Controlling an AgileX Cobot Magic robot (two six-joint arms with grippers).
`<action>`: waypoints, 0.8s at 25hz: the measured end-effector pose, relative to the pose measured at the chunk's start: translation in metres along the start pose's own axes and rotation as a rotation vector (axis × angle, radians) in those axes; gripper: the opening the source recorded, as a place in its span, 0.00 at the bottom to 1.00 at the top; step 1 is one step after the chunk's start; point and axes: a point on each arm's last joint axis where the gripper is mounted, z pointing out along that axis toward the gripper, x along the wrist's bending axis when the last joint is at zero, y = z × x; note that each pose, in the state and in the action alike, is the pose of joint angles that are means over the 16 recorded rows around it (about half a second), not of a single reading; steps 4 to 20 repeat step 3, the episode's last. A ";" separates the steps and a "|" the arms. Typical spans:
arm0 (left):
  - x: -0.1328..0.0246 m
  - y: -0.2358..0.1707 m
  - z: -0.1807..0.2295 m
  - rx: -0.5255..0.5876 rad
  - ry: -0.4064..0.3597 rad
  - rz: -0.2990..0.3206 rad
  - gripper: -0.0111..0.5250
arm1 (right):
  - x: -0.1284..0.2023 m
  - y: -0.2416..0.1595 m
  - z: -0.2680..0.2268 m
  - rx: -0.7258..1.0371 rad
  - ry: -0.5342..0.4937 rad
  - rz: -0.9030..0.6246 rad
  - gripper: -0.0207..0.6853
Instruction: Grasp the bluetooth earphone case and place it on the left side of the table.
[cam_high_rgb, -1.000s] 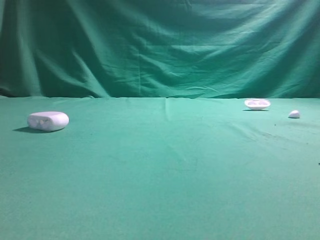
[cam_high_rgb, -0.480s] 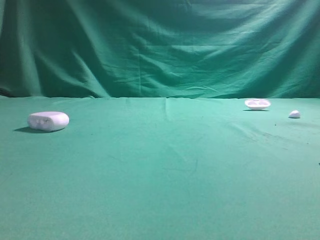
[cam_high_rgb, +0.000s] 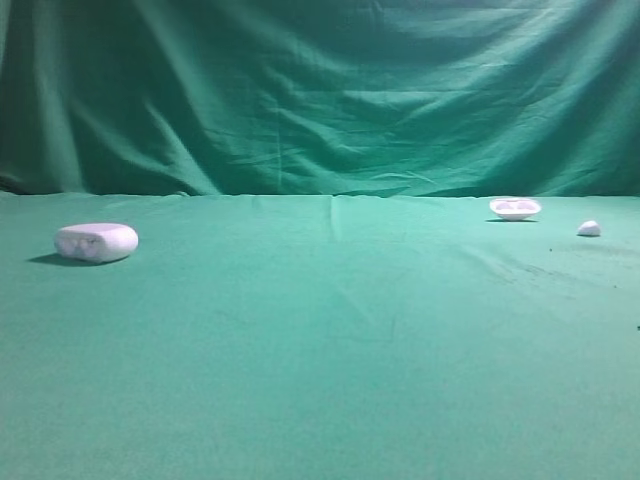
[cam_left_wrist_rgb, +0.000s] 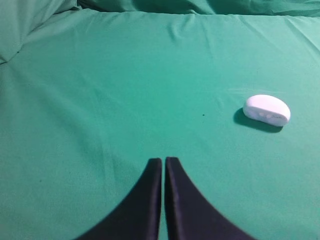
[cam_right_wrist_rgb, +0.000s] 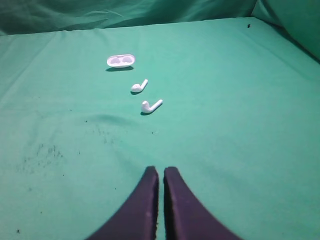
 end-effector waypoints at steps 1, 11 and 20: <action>0.000 0.000 0.000 0.000 0.000 0.000 0.02 | 0.000 0.000 0.000 0.000 0.000 0.000 0.03; 0.000 0.000 0.000 0.000 0.000 0.000 0.02 | 0.000 0.000 0.000 0.000 0.000 0.000 0.03; 0.000 0.000 0.000 0.000 0.000 0.000 0.02 | 0.000 0.000 0.000 0.000 0.000 0.000 0.03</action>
